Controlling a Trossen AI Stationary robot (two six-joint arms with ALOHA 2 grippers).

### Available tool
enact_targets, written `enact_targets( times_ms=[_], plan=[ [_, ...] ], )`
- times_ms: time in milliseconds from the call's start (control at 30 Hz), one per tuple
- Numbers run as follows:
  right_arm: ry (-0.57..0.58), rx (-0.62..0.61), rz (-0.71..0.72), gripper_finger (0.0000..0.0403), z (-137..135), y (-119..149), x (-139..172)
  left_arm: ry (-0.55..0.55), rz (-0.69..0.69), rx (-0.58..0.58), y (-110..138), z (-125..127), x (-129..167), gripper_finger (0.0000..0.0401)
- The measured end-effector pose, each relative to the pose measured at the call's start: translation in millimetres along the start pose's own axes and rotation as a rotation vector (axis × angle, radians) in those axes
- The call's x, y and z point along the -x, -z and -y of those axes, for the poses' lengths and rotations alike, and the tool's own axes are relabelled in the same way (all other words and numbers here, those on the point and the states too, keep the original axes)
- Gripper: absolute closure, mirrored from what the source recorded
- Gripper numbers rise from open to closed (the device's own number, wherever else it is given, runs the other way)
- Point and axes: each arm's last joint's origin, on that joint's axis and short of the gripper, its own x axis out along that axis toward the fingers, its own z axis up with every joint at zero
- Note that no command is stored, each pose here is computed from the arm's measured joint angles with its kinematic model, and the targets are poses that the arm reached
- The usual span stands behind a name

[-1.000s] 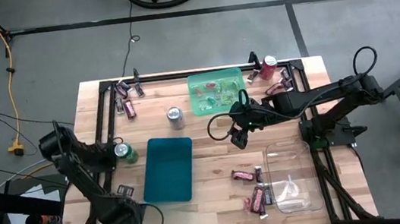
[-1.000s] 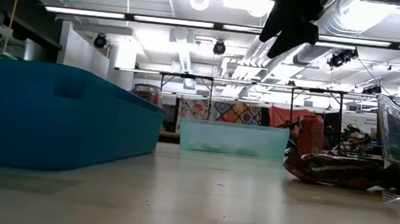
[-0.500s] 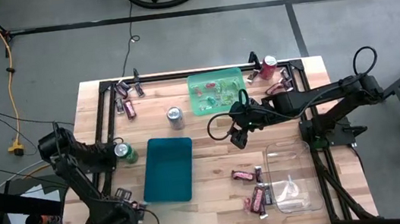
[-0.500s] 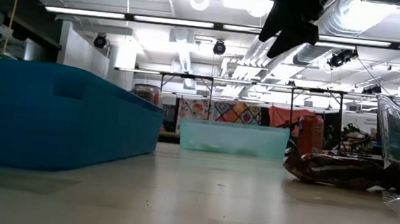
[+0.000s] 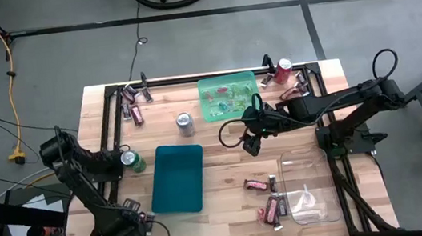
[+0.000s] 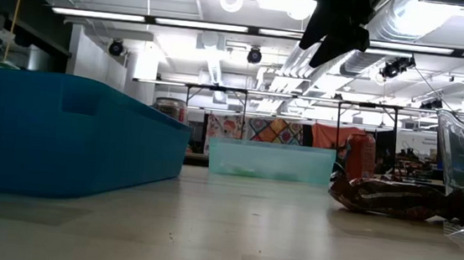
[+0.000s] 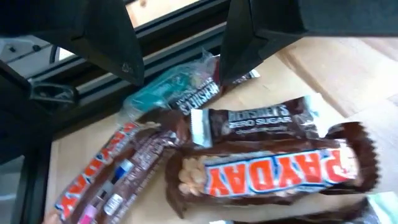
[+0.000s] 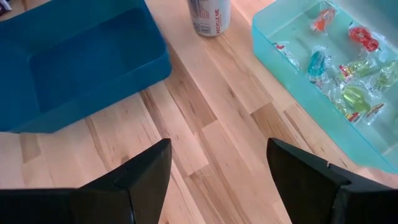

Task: Organize candy in baskets
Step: Put the transparent gummy into the green bin

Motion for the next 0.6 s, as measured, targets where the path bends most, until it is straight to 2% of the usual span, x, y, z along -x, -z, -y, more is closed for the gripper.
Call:
enact_targets(
  times_ms=[133,300,467,600],
  plan=[
    [0.004,-0.002,0.002,0.0143,0,0,0,0.006,0.004,-0.022,1,3,-3,0.0206],
    [0.026,-0.003,0.016,0.0143,1,0,0,0.098,-0.042,-0.004,6,0,-20,0.0206],
    [0.026,-0.011,0.016,0.0143,1,0,0,0.077,-0.082,0.073,12,-10,-30,0.0206],
    [0.026,-0.011,0.016,0.0143,1,0,0,0.079,-0.079,0.035,12,-11,-32,0.0207]
  ],
)
